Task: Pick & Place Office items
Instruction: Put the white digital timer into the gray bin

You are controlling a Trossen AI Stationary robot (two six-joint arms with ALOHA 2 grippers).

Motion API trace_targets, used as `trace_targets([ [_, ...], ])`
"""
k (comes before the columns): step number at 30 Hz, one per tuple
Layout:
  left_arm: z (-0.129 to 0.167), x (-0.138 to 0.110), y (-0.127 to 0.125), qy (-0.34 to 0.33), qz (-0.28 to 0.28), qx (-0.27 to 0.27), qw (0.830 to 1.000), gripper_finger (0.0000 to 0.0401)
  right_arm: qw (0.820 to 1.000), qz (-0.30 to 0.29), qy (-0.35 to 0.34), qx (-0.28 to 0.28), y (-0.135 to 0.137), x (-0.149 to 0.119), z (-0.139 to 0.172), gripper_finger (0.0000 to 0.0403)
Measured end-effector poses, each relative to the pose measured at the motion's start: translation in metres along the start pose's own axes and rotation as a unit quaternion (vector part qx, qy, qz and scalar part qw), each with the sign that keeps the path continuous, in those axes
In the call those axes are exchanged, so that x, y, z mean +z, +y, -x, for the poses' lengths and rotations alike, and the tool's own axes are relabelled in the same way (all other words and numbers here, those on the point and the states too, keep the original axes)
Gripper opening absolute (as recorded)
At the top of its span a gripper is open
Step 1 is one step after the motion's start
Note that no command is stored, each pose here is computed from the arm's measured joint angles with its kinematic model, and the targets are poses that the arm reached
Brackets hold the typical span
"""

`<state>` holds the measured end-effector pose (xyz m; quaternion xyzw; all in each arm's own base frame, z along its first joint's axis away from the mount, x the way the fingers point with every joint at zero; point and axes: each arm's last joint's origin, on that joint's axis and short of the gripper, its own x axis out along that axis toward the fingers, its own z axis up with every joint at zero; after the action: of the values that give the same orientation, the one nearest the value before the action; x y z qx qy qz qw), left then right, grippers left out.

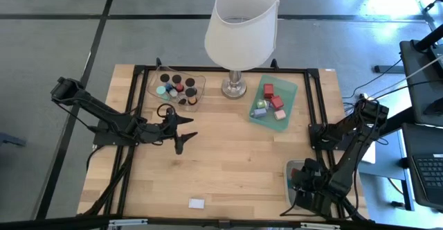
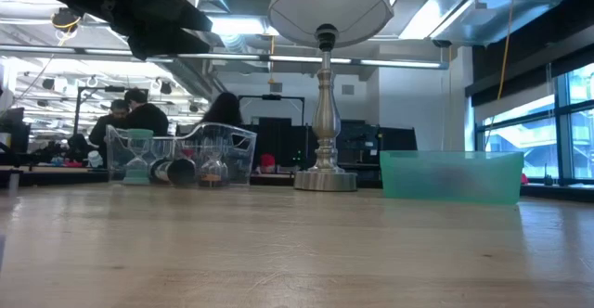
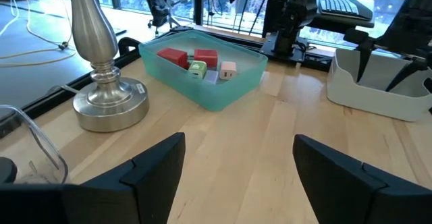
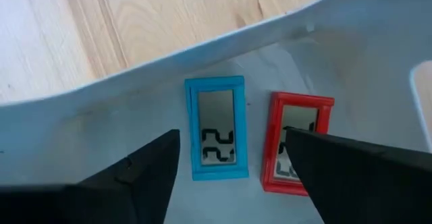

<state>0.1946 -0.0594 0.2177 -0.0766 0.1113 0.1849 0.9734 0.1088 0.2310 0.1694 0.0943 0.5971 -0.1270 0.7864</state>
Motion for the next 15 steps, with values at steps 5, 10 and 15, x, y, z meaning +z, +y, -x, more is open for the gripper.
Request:
trace_targets([
  [5, 0.000, -0.001, -0.001, 0.006, 0.001, -0.017, 1.000, 0.0273, 1.000, 0.017, 0.001, 0.004, 0.002, 0.007, 0.001, 0.0274],
  [10, -0.005, -0.006, -0.007, 0.025, 0.006, -0.055, 0.998, 0.0273, 0.997, 0.056, -0.034, 0.040, 0.017, 0.041, 0.019, 0.0274],
  [15, -0.015, -0.015, -0.015, 0.039, 0.002, -0.086, 0.996, 0.0272, 0.974, 0.153, -0.154, 0.059, 0.034, 0.077, 0.046, 0.0274],
])
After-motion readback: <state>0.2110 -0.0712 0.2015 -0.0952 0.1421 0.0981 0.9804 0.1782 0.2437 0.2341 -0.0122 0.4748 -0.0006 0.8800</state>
